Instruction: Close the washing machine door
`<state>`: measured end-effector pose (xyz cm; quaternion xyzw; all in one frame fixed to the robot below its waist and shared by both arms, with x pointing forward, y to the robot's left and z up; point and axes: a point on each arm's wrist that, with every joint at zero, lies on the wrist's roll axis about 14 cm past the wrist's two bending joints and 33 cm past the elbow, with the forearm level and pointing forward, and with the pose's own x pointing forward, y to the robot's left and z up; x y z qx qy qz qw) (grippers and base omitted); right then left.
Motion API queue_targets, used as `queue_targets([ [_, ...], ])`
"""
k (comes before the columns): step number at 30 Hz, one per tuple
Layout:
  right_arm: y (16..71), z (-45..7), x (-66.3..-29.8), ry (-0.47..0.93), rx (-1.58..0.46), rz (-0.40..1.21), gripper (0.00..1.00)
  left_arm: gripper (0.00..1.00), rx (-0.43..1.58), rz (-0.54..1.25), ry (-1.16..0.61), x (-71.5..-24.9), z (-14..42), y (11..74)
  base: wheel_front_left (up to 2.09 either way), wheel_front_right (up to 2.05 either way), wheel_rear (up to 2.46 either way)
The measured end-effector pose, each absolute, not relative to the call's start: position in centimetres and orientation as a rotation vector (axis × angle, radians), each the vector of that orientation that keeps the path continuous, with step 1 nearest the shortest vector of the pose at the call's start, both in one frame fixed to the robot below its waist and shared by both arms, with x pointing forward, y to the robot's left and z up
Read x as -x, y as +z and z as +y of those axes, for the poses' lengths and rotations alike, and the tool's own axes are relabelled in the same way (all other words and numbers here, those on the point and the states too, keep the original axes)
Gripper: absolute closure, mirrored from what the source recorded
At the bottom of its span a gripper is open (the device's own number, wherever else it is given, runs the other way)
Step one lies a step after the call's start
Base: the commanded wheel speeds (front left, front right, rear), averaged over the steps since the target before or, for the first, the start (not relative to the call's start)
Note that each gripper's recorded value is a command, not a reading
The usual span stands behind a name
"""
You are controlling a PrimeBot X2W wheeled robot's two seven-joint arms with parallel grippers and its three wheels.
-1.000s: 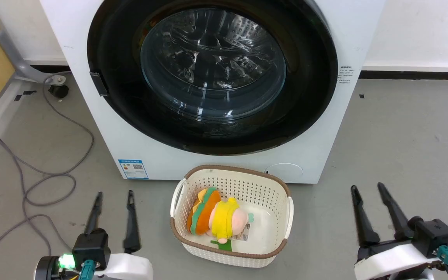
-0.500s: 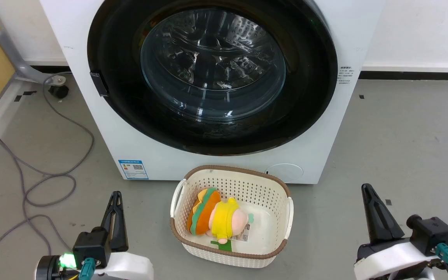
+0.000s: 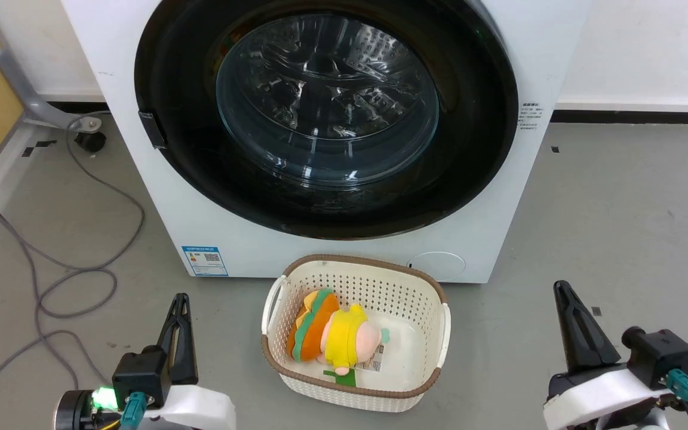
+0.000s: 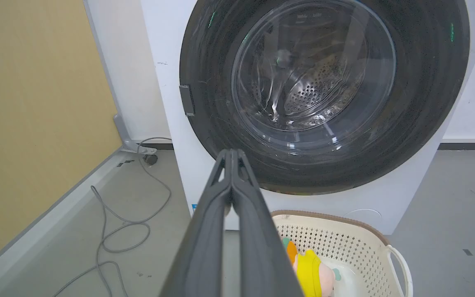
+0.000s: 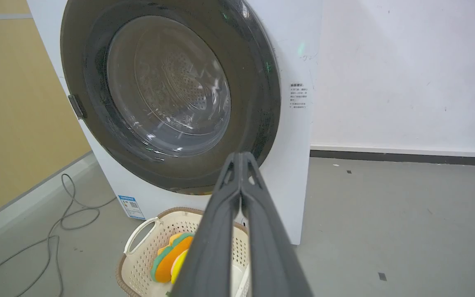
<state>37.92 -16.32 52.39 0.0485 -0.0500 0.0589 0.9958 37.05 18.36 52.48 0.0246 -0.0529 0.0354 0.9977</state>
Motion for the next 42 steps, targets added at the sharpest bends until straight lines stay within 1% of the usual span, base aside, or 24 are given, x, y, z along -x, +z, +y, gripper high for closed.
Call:
queue_targets([
  [42, 52.84, -16.03, -37.85, 0.132, -0.033, -0.064, 1.0, 1.0, -0.039, -0.057, 0.041, -37.18, 18.1, 52.53, 0.0, 0.0, 0.0],
])
